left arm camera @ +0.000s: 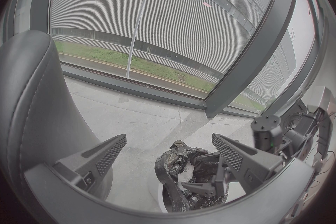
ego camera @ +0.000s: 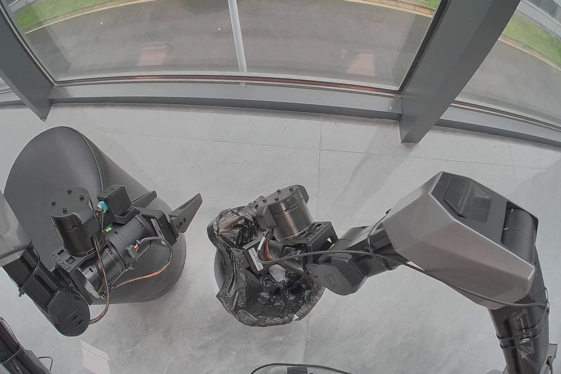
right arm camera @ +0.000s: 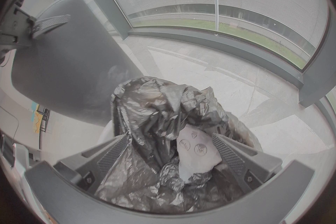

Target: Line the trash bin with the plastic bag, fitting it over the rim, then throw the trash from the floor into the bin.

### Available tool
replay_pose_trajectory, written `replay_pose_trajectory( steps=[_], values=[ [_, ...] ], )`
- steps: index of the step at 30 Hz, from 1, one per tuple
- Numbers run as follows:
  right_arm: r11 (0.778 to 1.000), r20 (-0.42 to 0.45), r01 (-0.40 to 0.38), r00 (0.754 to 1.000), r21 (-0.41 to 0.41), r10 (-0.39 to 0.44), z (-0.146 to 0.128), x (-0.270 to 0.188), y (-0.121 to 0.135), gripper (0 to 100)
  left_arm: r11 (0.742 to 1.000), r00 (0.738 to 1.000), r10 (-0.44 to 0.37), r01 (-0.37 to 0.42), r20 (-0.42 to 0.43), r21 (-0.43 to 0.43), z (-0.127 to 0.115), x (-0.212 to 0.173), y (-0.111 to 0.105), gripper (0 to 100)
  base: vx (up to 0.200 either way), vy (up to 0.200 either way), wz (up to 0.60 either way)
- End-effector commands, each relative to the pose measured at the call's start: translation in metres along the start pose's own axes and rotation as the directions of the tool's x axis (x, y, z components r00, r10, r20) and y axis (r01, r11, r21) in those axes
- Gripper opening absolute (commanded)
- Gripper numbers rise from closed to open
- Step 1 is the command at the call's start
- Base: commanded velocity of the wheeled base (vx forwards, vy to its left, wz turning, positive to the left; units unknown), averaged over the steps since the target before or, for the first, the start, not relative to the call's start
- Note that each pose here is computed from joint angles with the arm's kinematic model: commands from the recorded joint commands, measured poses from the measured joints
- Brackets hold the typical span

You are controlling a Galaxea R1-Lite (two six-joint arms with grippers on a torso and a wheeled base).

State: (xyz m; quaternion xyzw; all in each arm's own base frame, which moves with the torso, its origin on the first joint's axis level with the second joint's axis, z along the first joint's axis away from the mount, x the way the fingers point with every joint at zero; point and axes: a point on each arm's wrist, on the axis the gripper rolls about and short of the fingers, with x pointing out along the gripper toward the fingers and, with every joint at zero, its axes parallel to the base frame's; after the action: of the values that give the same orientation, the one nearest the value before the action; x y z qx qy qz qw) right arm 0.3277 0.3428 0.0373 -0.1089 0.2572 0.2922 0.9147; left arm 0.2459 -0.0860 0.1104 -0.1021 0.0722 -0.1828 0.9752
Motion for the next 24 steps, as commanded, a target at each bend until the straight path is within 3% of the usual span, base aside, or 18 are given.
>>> replay_pose_trajectory(
  steps=[1,8,12,19,24],
  values=[
    [0.999,0.03,-0.035,0.999,-0.019,0.036,0.014,-0.043,0.015,100,1.0,1.0,-0.016,0.016,0.002,0.002,0.0,-0.002,-0.005,100,0.0,0.0,0.0],
    [0.998,0.061,-0.055,0.996,-0.027,0.057,0.025,-0.077,0.022,100,1.0,1.0,-0.021,0.021,0.013,0.002,0.003,-0.004,-0.006,100,0.0,0.0,0.0],
    [0.999,0.087,-0.02,0.996,-0.026,0.022,0.033,-0.092,0.018,100,1.0,1.0,-0.023,0.023,0.015,0.004,0.004,-0.008,-0.007,100,0.0,0.0,0.0],
    [0.994,0.162,0.104,0.981,0.014,-0.105,0.055,-0.13,-0.016,100,0.999,0.999,-0.037,0.037,0.033,0.006,0.008,-0.012,-0.01,100,0.0,0.0,0.0],
    [0.976,0.202,0.216,0.955,0.032,-0.218,0.063,-0.176,-0.069,100,0.998,0.997,-0.055,0.055,0.051,0.015,0.013,-0.018,-0.014,100,0.0,0.0,0.0]
  ],
)
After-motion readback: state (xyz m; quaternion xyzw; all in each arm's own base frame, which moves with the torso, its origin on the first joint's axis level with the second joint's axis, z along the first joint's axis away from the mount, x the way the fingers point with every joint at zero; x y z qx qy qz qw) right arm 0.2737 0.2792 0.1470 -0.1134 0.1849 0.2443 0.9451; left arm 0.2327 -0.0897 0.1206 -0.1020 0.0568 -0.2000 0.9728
